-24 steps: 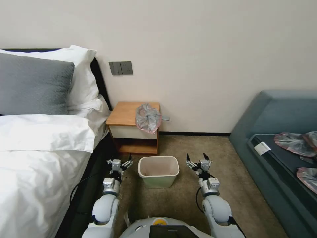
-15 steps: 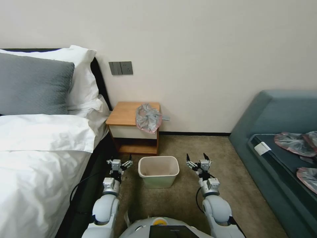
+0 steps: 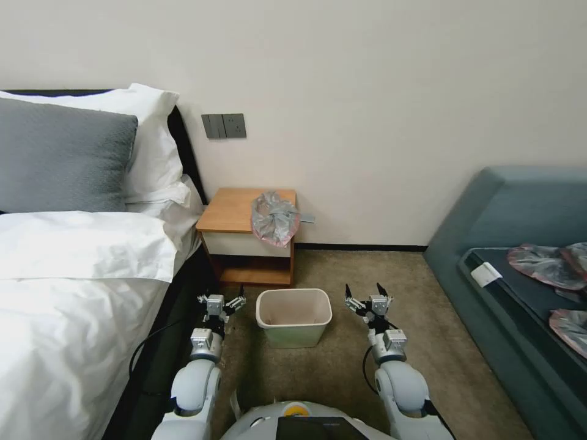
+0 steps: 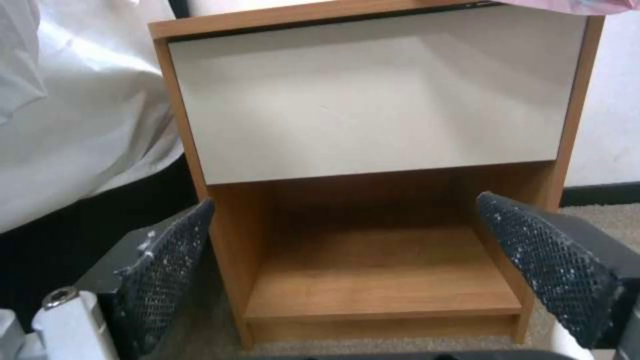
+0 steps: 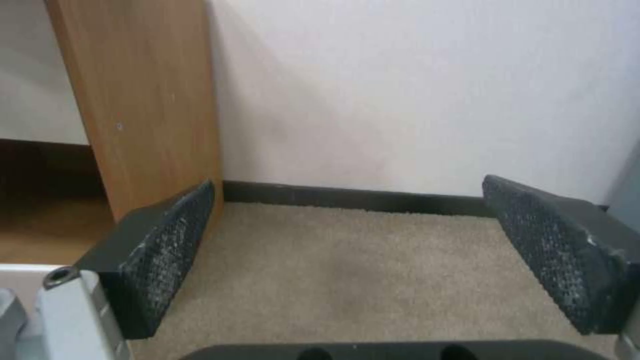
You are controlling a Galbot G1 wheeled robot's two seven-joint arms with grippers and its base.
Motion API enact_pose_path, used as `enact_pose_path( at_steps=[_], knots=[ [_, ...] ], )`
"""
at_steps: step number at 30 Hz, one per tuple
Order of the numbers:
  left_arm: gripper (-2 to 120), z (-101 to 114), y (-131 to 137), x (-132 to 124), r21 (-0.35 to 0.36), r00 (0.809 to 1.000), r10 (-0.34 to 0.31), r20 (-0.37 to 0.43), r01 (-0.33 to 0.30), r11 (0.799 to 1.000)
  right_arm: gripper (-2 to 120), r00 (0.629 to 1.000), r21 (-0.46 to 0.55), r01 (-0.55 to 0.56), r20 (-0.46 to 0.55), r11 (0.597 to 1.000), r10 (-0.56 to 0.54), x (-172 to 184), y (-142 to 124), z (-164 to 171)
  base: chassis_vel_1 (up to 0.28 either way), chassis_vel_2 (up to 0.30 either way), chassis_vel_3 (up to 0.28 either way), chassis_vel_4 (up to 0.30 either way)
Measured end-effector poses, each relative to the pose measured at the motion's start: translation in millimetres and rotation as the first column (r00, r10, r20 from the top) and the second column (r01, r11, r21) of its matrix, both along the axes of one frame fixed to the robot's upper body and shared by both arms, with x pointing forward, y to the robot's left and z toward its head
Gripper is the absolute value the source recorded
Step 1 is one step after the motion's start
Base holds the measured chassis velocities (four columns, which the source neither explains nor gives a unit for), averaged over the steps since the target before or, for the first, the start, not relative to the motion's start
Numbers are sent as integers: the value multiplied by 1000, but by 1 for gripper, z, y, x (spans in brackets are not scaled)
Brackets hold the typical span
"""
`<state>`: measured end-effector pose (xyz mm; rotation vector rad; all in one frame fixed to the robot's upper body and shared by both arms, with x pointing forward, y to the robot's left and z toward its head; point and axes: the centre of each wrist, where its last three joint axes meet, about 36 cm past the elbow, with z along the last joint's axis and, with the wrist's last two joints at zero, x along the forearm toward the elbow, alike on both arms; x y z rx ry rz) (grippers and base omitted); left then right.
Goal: Pick up the garbage bag from the table and place it over the trash can.
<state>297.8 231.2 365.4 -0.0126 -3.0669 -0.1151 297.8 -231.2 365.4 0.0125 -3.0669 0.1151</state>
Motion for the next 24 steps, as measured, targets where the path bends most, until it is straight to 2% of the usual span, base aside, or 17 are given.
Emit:
enact_pose_path(
  at_steps=[24],
  knots=[
    [100,0,0,0,0,1000,0,0,0,1000,100,1000,0,0,0,1000,0,0,0,0,0,0,0,0]
  ],
)
